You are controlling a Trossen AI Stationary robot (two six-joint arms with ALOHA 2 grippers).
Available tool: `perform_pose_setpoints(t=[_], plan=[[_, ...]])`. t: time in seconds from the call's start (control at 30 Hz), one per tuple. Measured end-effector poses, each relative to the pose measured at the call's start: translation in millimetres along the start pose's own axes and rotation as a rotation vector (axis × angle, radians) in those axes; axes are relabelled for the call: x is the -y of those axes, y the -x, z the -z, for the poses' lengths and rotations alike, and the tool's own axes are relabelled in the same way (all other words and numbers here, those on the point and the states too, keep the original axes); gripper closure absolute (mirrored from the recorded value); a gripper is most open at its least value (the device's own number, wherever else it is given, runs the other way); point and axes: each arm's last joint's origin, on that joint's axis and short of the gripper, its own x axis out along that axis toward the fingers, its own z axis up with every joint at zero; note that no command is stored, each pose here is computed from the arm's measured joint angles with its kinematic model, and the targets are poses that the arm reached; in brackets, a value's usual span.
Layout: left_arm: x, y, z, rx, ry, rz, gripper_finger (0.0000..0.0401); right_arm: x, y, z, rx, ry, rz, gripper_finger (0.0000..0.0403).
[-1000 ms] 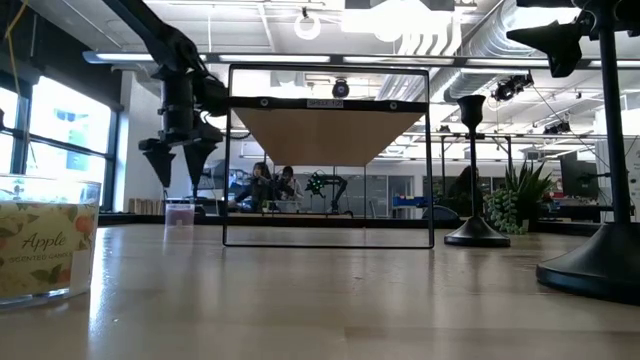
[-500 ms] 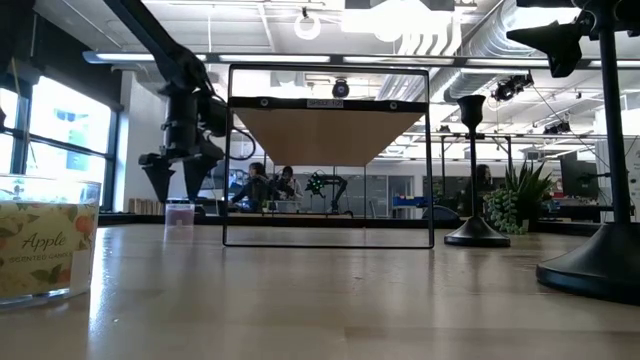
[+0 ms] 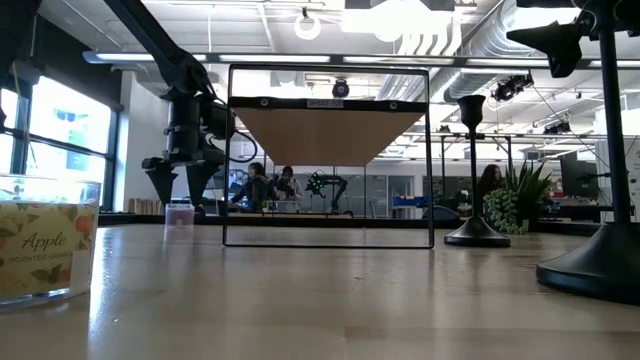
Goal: Pick & Place candle stick holders
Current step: Put the purple scented candle on the shelf
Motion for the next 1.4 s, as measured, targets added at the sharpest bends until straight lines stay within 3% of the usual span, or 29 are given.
perform_pose_setpoints(t=[0.5,0.9,1.4], plan=[[0,-1,0,-0.002,0.001,-0.004,0.0005,1,0,1,-0.012,-0.003,0.013,0.0169],[0,-22,-4,-0.075,0.009,-0.006,0.0005,1,0,1,-0.013,0.000,0.013,0.0169],[1,-22,-7,-0.038,0.024,0.003,0.0021,1,0,3,-0.034,0.001,0.020,0.0169]])
